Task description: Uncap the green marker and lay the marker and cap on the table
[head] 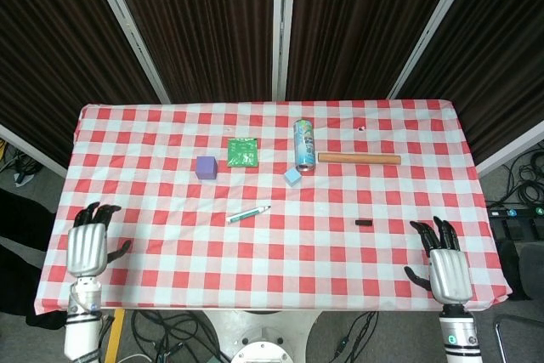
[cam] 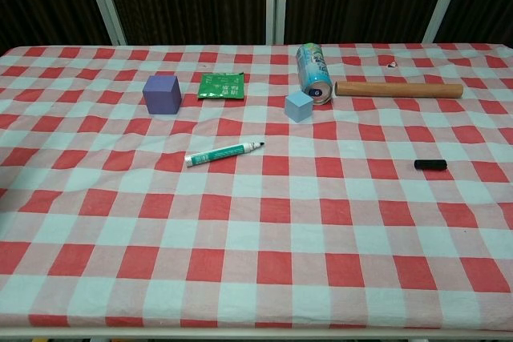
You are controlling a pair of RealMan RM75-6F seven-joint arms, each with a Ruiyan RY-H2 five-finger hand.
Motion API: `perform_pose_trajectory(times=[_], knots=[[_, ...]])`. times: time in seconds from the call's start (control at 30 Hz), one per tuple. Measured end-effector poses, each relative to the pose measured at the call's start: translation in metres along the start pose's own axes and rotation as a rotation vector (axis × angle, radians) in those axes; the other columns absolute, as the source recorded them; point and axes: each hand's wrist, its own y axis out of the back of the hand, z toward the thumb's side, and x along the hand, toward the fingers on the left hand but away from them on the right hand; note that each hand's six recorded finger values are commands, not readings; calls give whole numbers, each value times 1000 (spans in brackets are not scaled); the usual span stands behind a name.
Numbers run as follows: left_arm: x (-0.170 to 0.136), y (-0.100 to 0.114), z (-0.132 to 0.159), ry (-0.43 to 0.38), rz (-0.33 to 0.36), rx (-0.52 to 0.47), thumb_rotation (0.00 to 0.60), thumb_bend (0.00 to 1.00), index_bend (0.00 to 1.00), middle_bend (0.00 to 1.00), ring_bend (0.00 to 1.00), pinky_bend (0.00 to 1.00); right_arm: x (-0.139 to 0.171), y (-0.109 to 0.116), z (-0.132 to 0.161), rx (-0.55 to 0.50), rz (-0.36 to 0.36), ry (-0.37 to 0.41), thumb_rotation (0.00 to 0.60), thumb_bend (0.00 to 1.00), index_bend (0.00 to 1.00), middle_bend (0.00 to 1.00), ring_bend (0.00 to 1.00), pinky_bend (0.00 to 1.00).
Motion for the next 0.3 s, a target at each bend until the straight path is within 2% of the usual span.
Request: perform_pose_trajectory(times=[0.17, 0.3], knots=[[-39, 1, -15, -6, 0, -10, 600, 137, 278, 266, 154, 214, 17, -12, 3, 24, 2, 4, 600, 21, 76, 143, 0, 9], [-49, 4, -19, -14, 3, -14, 600, 136, 279, 266, 154, 214, 26, -14, 2, 31, -10, -8, 600, 21, 75, 142, 0, 2]])
